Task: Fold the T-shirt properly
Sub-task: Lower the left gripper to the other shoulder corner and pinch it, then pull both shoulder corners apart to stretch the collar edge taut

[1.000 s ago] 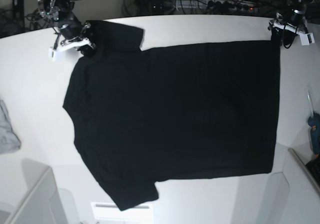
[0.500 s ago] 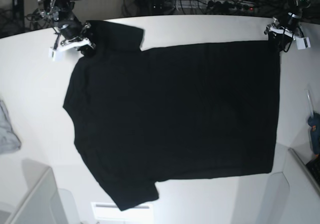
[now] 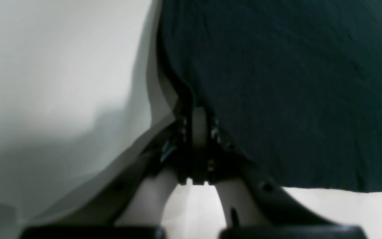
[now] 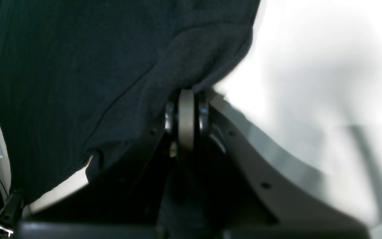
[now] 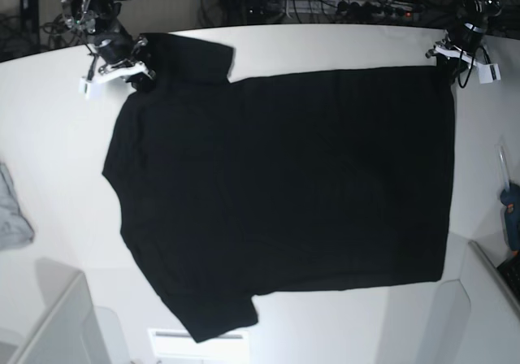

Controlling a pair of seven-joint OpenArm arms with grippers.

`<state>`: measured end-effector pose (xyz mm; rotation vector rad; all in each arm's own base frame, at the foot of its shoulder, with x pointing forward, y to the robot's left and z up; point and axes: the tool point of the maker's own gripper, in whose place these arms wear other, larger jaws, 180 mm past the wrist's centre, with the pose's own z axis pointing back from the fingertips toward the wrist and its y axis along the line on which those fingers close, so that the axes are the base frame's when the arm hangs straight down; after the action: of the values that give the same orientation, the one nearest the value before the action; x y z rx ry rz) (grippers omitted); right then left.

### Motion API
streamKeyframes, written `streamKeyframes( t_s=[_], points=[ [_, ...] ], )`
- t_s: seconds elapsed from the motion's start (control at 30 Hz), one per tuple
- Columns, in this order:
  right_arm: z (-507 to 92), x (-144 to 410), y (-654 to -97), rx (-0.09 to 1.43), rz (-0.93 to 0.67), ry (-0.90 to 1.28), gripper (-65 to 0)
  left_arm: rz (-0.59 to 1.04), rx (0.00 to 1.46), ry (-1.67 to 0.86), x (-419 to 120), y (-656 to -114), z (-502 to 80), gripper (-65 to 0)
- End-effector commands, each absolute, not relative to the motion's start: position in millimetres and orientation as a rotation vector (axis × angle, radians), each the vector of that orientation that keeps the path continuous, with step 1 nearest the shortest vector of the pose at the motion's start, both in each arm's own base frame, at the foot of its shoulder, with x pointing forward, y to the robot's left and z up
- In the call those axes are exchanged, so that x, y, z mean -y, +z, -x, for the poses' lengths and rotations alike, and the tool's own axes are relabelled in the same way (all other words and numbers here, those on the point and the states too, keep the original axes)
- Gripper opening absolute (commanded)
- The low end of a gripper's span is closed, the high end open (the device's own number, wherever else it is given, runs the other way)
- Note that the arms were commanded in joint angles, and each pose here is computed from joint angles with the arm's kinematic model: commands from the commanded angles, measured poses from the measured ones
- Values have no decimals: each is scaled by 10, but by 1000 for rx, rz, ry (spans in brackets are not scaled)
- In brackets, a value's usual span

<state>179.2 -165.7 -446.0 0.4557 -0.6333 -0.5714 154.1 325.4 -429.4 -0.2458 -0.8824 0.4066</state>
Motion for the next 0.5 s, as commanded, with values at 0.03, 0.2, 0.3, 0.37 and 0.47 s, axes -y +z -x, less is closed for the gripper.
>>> streamKeyframes(
  t_s=[0.03,0.2,0.3,0.37,0.47],
  points=[
    [-1730,1716,-4439,612,-421,-546,-650,216,827,377,-3284,-4325,-1425,-650],
    [-1755,1646,-4232,652,-442,-518,-650,179,837,314,-3288,-4145,-1347,-650],
    [-1750,1627,-4177,661,-447,-512,-650,165,840,280,-3266,-4056,-1315,-650],
    [-1731,1622,-4170,660,-447,-512,-650,157,841,259,-3247,-4002,-1291,-650],
    [-1687,1622,-4151,658,-446,-511,-650,144,838,227,-3226,-3920,-1235,-650]
  ],
)
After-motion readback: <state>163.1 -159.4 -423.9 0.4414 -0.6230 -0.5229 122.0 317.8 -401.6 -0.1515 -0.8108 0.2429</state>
